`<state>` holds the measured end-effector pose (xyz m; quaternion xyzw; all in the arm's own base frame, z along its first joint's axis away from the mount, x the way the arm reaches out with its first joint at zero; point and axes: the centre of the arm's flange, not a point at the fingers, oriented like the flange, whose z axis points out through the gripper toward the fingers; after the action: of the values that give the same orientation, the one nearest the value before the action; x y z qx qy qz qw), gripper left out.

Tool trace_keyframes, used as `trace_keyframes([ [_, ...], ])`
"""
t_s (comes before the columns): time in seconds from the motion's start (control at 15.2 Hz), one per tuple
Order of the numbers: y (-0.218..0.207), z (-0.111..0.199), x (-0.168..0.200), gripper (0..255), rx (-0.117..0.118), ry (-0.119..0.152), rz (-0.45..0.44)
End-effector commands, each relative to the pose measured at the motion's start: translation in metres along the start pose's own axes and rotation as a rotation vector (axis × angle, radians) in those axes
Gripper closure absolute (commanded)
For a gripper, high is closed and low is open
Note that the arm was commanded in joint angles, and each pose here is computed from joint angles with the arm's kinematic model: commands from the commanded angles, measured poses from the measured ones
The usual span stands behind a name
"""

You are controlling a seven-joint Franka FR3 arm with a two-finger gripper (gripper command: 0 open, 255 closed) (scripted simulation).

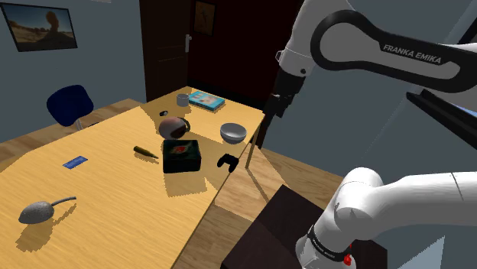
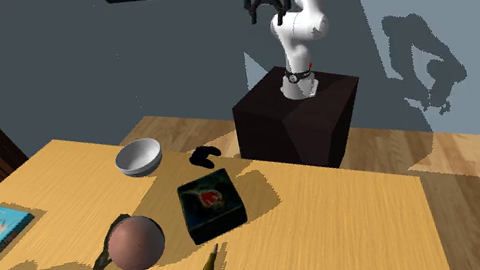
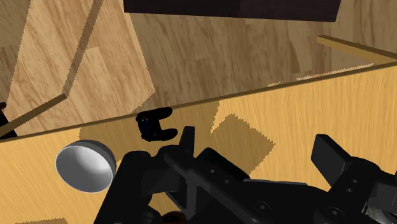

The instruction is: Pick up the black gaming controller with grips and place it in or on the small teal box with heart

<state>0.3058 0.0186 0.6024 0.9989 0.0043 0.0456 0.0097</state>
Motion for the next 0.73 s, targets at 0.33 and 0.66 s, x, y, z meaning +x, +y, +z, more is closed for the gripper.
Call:
trace_keyframes([
  [0.33, 0.034, 0.053, 0.02, 0, 0.016, 0.011, -0.023],
  [0.66, 0.068, 0.107, 0.042, 0, 0.031, 0.022, -0.045],
])
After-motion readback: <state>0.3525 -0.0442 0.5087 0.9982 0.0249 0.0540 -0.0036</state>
